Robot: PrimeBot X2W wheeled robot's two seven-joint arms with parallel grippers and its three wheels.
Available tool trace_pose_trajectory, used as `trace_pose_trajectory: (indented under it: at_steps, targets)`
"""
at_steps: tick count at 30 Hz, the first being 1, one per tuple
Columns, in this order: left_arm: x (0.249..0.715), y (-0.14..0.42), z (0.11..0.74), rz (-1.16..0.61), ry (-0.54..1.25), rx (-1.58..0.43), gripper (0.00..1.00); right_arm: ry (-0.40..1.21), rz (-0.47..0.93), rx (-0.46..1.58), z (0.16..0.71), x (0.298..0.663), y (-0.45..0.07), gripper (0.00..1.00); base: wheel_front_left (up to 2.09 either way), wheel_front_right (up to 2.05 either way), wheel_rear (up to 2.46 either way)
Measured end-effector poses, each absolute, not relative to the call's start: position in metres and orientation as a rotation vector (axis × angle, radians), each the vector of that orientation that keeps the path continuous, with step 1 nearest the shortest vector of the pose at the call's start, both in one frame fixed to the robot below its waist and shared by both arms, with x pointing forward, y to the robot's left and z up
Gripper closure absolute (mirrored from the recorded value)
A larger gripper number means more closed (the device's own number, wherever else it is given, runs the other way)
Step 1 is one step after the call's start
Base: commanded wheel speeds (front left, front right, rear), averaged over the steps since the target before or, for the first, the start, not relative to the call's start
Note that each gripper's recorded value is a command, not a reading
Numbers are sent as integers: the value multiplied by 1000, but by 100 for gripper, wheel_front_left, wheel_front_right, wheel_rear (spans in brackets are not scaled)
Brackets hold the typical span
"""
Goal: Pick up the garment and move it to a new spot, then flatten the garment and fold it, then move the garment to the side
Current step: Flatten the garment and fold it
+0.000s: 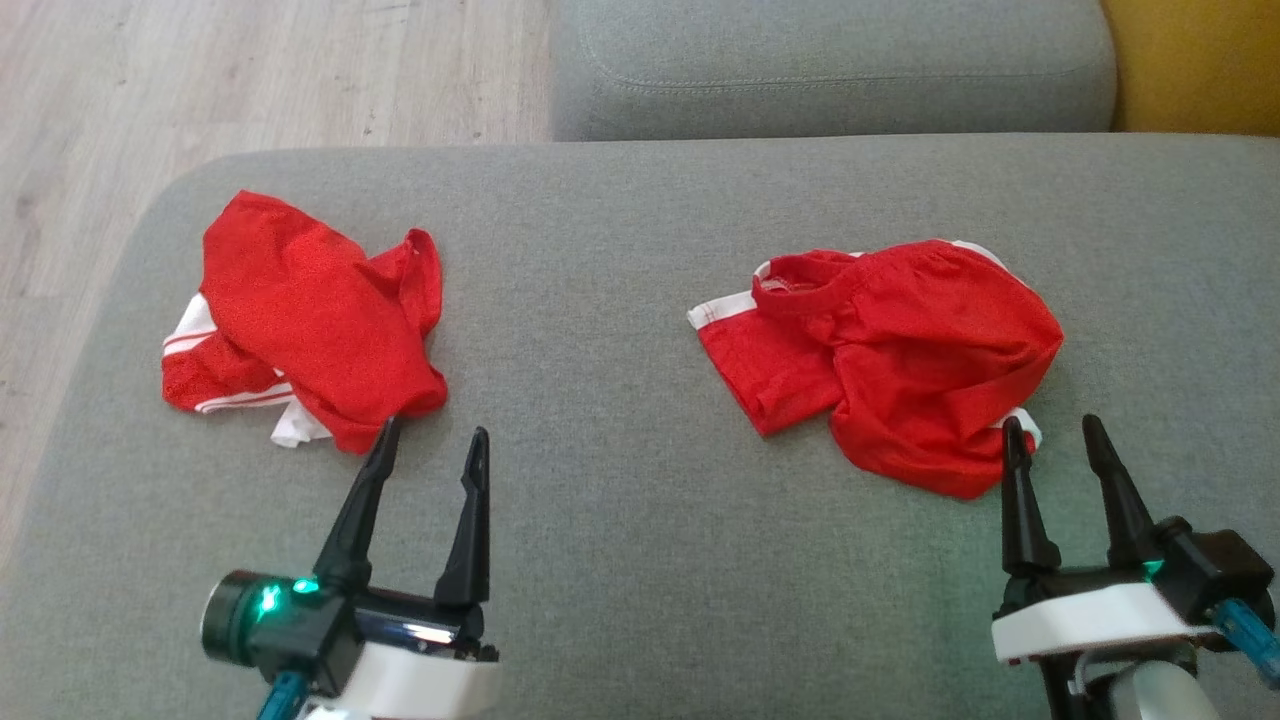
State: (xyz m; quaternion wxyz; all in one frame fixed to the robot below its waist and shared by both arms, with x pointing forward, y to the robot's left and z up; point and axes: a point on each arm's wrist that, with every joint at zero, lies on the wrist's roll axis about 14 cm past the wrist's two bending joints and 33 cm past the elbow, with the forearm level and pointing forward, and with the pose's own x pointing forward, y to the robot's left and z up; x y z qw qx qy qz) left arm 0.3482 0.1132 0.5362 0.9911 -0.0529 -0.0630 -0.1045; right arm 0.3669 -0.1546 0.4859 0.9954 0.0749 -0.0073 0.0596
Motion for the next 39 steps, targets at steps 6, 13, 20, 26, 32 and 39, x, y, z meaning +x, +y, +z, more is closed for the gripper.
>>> trace_pose_trajectory:
  at_steps: [6, 13, 20, 26, 32, 39]
  targets:
    - [349, 108, 532, -233, -122, -119, 0, 5, 116, 148, 480, 367, -155, 0, 0, 0, 0]
    - [355, 107, 498, -252, -23, -114, 0, -3, 80, 133, 481, 389, -167, 0, 0, 0, 0]
    - [371, 102, 477, -280, 32, -107, 0, 44, -11, 124, 487, 464, -195, 0, 0, 0, 0]
    - [394, 107, 478, -262, 20, -129, 0, 282, -26, 124, 456, 522, -190, 0, 0, 0, 0]
    - [402, 116, 473, -238, 26, -130, 0, 546, -8, 37, 404, 532, -179, 0, 0, 0, 0]
    - [403, 120, 468, -224, 38, -134, 0, 664, -2, -94, 374, 526, -188, 0, 0, 0, 0]
